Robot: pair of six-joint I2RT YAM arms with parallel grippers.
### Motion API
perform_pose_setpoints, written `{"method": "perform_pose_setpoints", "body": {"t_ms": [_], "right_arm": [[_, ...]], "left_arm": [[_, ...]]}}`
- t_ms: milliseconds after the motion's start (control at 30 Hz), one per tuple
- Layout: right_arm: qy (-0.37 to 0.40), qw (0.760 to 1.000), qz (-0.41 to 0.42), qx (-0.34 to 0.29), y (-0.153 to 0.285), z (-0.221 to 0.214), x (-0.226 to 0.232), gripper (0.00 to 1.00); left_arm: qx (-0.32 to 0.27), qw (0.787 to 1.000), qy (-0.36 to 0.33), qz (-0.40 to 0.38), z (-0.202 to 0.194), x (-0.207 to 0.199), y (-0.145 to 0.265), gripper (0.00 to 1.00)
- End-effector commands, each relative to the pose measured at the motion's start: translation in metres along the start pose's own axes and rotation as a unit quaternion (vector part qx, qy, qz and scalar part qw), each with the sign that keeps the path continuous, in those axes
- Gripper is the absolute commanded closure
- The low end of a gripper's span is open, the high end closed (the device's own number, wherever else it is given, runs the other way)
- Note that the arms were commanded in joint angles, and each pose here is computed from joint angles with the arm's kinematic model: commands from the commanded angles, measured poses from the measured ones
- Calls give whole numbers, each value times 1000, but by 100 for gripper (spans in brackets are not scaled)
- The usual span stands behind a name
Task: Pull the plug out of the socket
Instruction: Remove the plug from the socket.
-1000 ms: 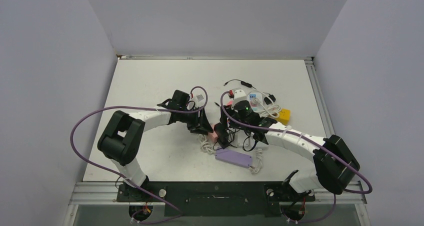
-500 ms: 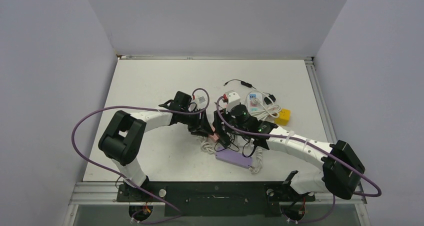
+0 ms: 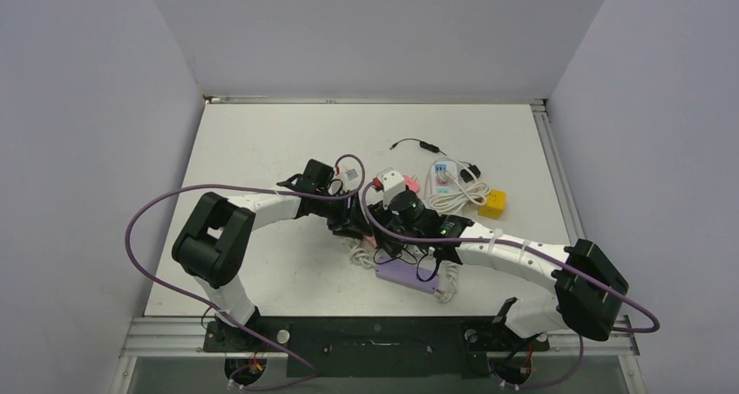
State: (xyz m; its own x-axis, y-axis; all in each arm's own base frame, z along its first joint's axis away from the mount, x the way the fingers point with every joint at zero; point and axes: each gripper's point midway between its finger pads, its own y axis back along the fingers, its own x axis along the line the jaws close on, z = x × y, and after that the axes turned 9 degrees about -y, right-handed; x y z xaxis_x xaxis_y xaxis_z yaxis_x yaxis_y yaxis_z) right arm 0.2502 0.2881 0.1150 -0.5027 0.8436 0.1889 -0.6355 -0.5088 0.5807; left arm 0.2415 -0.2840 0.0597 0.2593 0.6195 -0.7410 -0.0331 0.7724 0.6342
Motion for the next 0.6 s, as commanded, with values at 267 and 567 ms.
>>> {"method": "perform_pose_setpoints", "body": {"t_ms": [267, 567], "right_arm": [[36, 999, -6, 10, -6, -6, 2, 39], [53, 998, -13, 32, -9, -21, -1, 46]], "left_arm": [[-15, 998, -4, 68, 7, 32, -7, 63], [-13, 997, -3, 70, 7, 33, -8, 63]]}}
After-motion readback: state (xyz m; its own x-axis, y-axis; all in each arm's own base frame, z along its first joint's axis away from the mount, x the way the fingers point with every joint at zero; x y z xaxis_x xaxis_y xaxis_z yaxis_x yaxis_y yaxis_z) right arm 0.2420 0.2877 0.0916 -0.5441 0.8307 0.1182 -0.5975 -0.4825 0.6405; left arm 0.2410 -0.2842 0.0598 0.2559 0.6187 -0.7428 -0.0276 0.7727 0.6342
